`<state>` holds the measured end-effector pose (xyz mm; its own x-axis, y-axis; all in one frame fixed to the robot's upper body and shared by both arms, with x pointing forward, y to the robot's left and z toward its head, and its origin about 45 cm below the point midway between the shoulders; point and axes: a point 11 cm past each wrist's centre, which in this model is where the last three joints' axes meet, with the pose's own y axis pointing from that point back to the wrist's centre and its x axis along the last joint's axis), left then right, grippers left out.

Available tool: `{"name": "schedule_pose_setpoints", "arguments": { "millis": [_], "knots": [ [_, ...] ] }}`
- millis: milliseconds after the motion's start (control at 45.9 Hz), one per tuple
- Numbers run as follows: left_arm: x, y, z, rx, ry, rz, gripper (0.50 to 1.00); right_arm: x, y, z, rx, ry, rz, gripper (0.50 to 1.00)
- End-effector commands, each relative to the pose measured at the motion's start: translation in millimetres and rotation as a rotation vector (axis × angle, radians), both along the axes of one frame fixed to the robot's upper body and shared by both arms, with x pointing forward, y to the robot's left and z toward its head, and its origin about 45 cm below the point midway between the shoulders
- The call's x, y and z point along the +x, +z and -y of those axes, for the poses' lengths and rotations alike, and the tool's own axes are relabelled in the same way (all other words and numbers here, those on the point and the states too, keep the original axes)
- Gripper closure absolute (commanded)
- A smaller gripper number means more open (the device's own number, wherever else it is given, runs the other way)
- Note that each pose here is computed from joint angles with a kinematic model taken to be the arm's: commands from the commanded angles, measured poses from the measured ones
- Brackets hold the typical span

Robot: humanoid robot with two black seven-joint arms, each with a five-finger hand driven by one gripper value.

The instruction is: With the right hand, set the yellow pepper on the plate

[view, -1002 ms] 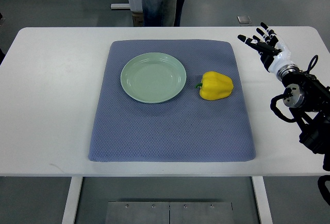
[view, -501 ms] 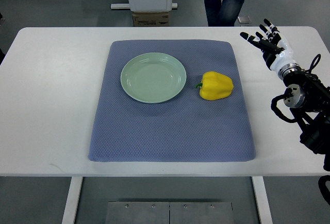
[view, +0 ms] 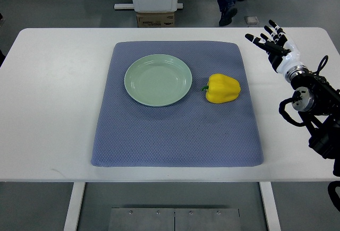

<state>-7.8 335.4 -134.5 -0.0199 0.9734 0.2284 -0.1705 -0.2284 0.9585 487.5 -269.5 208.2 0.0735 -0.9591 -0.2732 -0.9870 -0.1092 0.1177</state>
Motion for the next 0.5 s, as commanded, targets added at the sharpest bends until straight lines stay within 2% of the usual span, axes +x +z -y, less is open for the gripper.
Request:
{"name": "schedule_pose_setpoints", "arguments": {
  "millis": [0,479],
  "knots": [
    [0.0,0.0,0.0,-0.001,0.000,0.000,0.500,-0.2,0.5,-2.7,0.007,0.019,0.005,0.500],
    [0.0,0.0,0.0,-0.001,0.000,0.000,0.500,-3.1,-5.3,-5.5,-0.008,0.038,-0.005,0.500]
  ]
}}
